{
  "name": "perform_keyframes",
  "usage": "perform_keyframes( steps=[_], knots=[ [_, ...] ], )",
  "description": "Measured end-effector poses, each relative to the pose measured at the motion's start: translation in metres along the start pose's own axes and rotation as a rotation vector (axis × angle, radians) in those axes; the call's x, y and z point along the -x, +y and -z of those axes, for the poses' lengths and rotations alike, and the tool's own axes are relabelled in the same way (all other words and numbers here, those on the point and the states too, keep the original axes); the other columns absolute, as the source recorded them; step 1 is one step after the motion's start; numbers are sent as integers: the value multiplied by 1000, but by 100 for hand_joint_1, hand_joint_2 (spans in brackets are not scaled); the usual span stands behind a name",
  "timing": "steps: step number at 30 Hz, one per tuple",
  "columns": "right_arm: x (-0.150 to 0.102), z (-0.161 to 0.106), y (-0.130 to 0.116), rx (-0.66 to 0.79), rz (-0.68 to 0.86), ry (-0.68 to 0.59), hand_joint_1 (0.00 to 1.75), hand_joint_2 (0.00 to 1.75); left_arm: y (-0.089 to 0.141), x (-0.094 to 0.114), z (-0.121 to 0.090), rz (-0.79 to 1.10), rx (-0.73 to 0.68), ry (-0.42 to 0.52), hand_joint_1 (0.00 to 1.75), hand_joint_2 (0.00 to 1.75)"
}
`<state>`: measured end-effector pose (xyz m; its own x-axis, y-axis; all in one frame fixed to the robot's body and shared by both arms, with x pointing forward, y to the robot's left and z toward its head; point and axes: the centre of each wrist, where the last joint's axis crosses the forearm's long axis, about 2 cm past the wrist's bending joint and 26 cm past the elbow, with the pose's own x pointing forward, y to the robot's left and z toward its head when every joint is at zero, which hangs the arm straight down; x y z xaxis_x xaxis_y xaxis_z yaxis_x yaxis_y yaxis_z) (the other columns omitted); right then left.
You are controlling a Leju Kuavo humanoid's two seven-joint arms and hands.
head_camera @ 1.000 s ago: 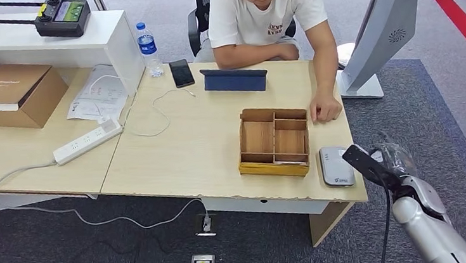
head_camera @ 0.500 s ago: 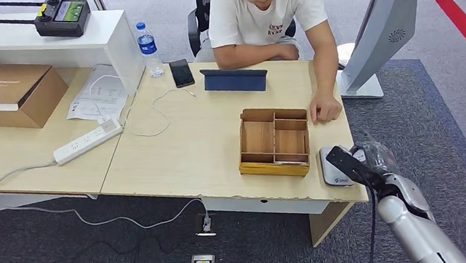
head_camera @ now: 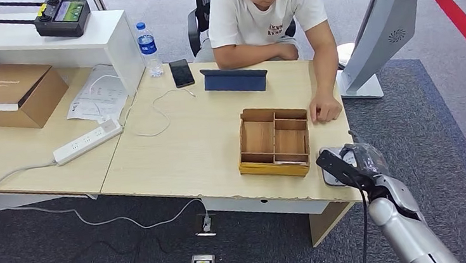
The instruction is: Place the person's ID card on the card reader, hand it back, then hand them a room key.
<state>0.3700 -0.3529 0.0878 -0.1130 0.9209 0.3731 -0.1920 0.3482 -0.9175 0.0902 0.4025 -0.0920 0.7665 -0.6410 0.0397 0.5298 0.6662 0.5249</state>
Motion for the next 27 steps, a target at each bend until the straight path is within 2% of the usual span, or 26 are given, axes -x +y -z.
perform_keyframes(
  steps=[14, 27],
  knots=[
    [14, -7, 9, -23, 4, 39, 175, 175, 0, 0, 0, 12, -6, -9, 0, 0],
    [15, -9, 16, -38, 0, 43, 175, 175, 0, 0, 0, 15, -11, -9, 0, 0]
  ],
)
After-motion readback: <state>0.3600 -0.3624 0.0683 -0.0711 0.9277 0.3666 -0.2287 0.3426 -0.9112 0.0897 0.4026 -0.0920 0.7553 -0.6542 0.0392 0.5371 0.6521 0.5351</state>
